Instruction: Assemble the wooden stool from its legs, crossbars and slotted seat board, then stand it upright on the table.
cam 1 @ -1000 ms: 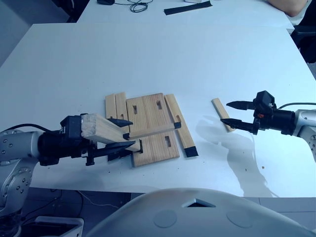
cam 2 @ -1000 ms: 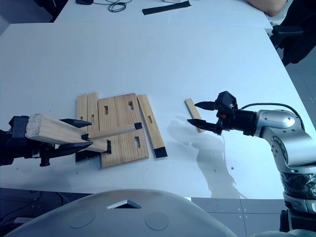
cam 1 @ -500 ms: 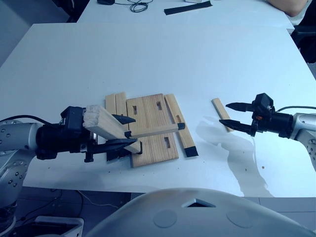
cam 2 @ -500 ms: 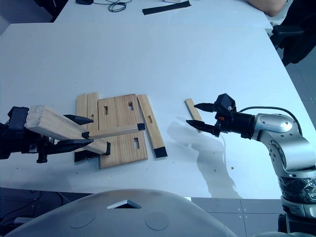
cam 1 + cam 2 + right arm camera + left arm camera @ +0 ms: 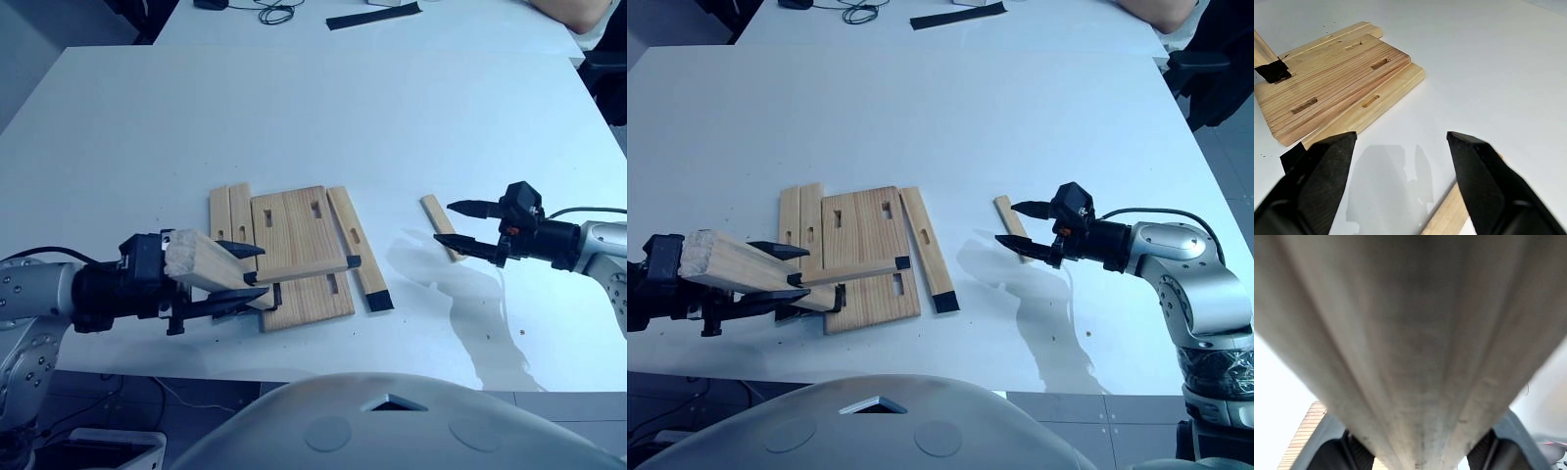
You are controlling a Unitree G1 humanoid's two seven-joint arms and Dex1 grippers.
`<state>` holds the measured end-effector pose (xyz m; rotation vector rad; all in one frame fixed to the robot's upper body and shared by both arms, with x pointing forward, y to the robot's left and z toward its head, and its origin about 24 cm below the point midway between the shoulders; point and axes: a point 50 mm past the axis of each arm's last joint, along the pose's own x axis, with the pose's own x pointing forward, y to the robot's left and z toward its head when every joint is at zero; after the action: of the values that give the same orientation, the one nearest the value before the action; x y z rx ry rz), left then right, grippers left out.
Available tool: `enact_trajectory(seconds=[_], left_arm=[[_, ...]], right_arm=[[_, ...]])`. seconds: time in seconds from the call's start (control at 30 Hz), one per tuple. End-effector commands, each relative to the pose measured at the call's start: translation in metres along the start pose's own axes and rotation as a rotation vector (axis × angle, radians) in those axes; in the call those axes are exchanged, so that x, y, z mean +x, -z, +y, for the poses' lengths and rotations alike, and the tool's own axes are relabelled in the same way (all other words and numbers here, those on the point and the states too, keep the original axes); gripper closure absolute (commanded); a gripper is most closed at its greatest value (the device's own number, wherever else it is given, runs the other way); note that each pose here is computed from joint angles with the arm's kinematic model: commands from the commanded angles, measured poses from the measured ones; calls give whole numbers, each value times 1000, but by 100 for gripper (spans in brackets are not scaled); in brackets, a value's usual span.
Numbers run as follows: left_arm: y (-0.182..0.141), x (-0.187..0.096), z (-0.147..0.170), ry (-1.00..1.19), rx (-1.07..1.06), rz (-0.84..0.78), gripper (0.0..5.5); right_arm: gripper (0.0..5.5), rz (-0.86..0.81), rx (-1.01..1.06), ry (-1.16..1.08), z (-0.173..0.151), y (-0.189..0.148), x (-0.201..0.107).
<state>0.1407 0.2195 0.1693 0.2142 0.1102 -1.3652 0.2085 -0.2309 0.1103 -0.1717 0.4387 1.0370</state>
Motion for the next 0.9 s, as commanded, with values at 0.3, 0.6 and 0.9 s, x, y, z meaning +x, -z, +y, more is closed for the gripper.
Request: enact_trajectory(seconds=[0.3,0.6,0.9], left_arm=[[3,2,10,-44,18,18,328],[12,6,-1,9,41,46,328],[38,9,-3,-12,39,78,328]], right_arm=[[211,-2,-14,1,1,-1,2],[211,-9,-15,2,1,-2,4],[211,-5,-25,-16,0,-4,6]])
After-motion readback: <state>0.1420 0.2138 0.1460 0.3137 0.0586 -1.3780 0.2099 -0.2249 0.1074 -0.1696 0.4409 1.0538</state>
